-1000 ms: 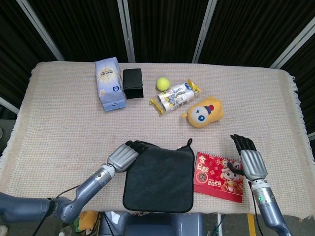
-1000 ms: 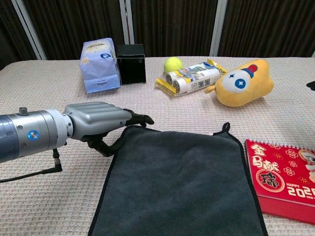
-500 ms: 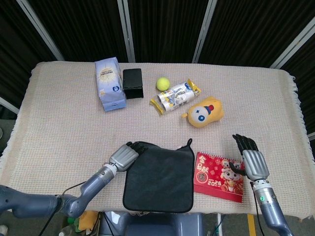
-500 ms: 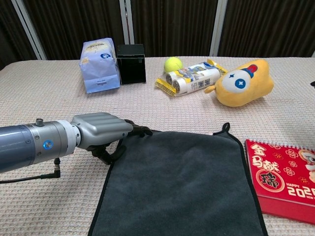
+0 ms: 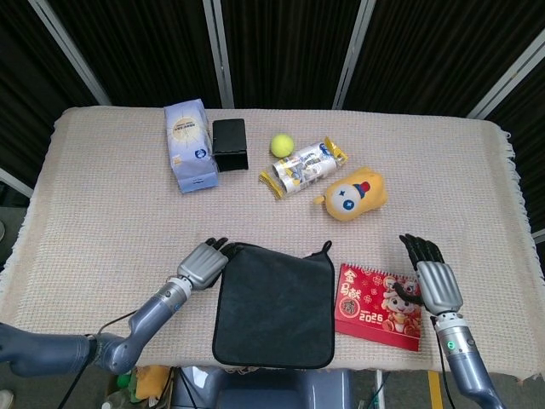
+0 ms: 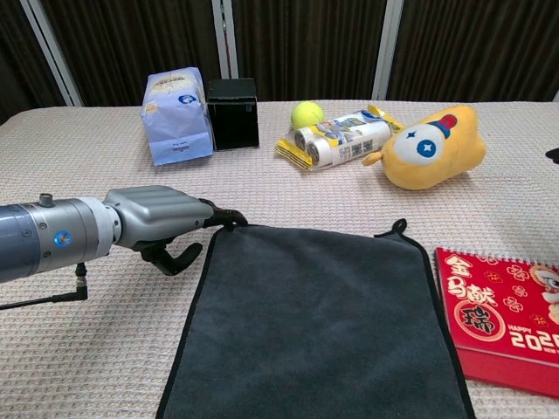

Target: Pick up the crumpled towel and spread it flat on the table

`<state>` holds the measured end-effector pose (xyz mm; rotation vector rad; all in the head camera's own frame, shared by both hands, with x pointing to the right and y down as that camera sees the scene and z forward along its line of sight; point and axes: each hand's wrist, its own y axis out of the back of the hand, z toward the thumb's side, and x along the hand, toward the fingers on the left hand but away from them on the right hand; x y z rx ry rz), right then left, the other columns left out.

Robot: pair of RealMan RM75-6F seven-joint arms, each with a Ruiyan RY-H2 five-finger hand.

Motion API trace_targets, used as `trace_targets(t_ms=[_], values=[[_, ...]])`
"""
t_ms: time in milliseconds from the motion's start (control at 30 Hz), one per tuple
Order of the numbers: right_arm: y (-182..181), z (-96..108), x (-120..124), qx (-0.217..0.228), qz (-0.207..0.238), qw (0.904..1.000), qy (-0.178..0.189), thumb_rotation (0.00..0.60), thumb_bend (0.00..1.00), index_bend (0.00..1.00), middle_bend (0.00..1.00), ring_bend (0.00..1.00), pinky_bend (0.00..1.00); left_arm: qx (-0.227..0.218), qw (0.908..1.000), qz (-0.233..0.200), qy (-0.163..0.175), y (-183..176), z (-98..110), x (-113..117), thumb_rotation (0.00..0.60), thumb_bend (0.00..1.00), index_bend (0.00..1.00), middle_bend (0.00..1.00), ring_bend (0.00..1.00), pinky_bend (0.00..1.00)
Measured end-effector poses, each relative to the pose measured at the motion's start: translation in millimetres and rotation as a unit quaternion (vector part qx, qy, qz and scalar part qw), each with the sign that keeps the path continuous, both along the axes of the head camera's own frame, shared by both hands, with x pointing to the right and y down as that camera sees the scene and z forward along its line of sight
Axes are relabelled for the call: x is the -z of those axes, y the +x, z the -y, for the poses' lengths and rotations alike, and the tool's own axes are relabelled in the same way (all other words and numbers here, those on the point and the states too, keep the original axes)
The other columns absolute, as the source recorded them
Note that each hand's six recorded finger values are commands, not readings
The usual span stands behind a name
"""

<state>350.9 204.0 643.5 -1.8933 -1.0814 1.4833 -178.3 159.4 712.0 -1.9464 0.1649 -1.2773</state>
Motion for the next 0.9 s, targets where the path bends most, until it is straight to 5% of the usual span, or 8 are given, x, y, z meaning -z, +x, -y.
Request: trace_targets(t_ms=[167, 533, 900], values=[[-1.3, -1.4, -0.7, 0.003, -0.002, 1.0, -0.001, 0.6, 0.36, 0.0, 0.08, 0.03, 0.05, 0.003, 1.0, 0.0, 0.0, -2.5, 0.3, 1.2, 0.6, 0.71, 0.04, 0.08, 0.05, 0.16], [-3.4, -0.8, -1.8, 0.016, -0.007, 0.9999, 0.001, 0.6, 0.36, 0.0, 0.08, 0.03, 0.05, 0.076, 0.9947, -0.065, 0.024, -8.6, 17.5, 31.3, 0.6, 0.2, 0.0, 0.05, 0.05, 0.16], [-21.4, 18.4, -7.1, 0.069, -0.011, 0.9976, 0.005, 0.6, 0.36, 0.0, 0.08, 0.03, 0.04, 0.192, 0.9709, -0.115, 0.084, -74.5, 17.9, 79.9, 0.6, 0.16, 0.0, 0.05, 0.05, 0.16]])
